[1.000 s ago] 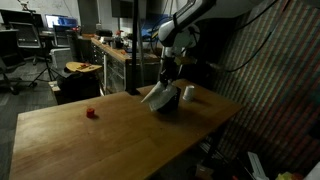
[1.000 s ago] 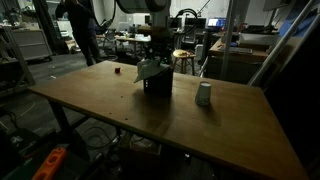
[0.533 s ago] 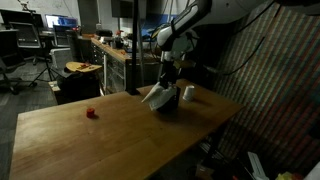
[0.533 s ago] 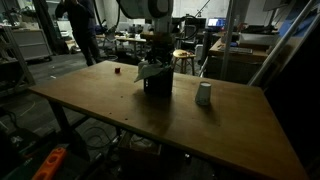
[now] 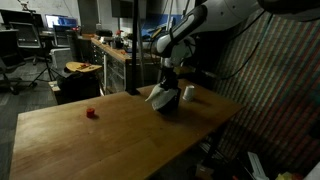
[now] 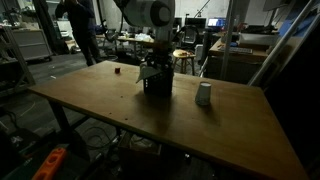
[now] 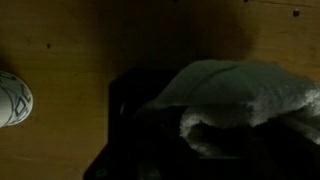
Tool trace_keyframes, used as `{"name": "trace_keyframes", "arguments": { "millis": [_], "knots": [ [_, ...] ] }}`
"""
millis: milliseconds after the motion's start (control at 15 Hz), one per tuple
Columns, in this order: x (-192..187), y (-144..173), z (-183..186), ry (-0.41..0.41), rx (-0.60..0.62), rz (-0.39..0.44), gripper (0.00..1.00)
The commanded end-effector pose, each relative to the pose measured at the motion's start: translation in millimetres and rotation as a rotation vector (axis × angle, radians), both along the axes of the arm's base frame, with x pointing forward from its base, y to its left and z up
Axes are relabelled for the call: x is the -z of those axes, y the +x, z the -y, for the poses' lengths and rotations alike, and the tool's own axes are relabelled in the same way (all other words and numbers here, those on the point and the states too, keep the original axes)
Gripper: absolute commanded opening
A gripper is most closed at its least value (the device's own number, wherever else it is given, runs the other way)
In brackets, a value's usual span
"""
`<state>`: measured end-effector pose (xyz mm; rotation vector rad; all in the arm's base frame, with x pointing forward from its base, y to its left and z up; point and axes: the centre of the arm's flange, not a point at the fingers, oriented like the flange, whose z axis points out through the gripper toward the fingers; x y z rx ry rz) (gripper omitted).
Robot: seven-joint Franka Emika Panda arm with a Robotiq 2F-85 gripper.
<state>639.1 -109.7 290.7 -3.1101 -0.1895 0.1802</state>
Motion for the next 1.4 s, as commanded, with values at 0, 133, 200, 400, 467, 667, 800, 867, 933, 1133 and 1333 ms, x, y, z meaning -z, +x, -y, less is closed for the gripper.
{"name": "trace_keyframes", "arguments": {
  "millis": [0, 133, 200, 400, 467, 667, 800, 867, 933, 1133, 1333],
  "knots": [
    [16.6, 3.5, 2.9, 0.003, -0.003, -0.035, 0.06],
    [16.5, 3.8, 2.1, 0.002, -0.004, -0.037, 0.06],
    [15.0, 3.6, 1.2, 0.001, -0.007, -0.036, 0.06],
    [5.6, 4.1, -2.4, 0.005, -0.011, -0.025, 0.06],
    [1.2, 4.8, -3.8, 0.007, -0.009, -0.021, 0.07],
    [-12.4, 7.0, -8.1, 0.009, -0.016, -0.004, 0.46],
    [-20.7, 8.3, -12.0, 0.010, -0.023, 0.004, 0.62],
    [-26.7, 9.1, -13.9, 0.008, -0.027, 0.013, 0.68],
    [-30.6, 10.1, -15.3, 0.008, -0.029, 0.019, 0.75],
    [-47.5, 12.4, -20.5, 0.006, -0.038, 0.045, 0.97],
    [-64.4, 12.6, -26.0, 0.007, -0.045, 0.068, 1.00]
  ]
}}
